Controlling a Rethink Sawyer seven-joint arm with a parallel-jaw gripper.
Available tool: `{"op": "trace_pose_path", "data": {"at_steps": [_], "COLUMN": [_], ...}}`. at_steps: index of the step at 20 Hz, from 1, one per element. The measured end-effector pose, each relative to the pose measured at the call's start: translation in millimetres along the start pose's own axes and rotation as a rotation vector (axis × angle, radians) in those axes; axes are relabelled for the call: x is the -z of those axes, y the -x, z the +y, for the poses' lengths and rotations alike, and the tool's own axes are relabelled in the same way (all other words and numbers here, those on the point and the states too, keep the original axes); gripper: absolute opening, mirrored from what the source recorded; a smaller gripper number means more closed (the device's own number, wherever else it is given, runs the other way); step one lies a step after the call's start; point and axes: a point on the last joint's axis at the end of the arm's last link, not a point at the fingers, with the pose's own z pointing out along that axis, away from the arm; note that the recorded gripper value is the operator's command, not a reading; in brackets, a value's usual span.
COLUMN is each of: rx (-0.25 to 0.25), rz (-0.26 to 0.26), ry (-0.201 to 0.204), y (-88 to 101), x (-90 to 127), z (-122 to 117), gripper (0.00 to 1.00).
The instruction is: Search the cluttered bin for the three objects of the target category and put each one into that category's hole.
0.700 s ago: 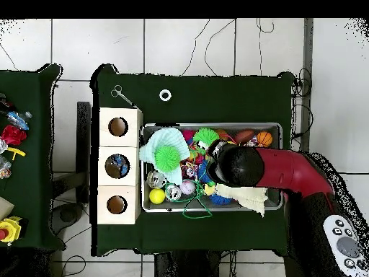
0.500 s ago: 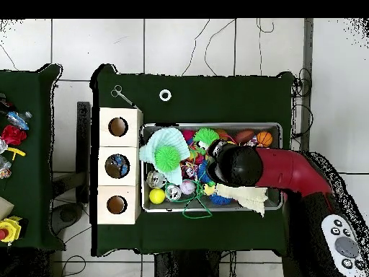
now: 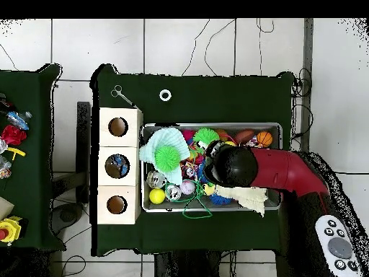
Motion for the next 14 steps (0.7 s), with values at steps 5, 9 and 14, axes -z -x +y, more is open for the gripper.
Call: {"op": "trace_pose_path", "data": {"at_steps": [5, 9, 14], "rx": [-0.022, -0.045, -0.082], "rz": [-0.001, 0.001, 0.022], "ry": [-0.021, -0.033, -0.050], "y": [2.3, 5.9, 7.0], "x": [-1, -3, -14], "z": [-16, -31, -55], "gripper": [1.00, 1.00, 1.00]}}
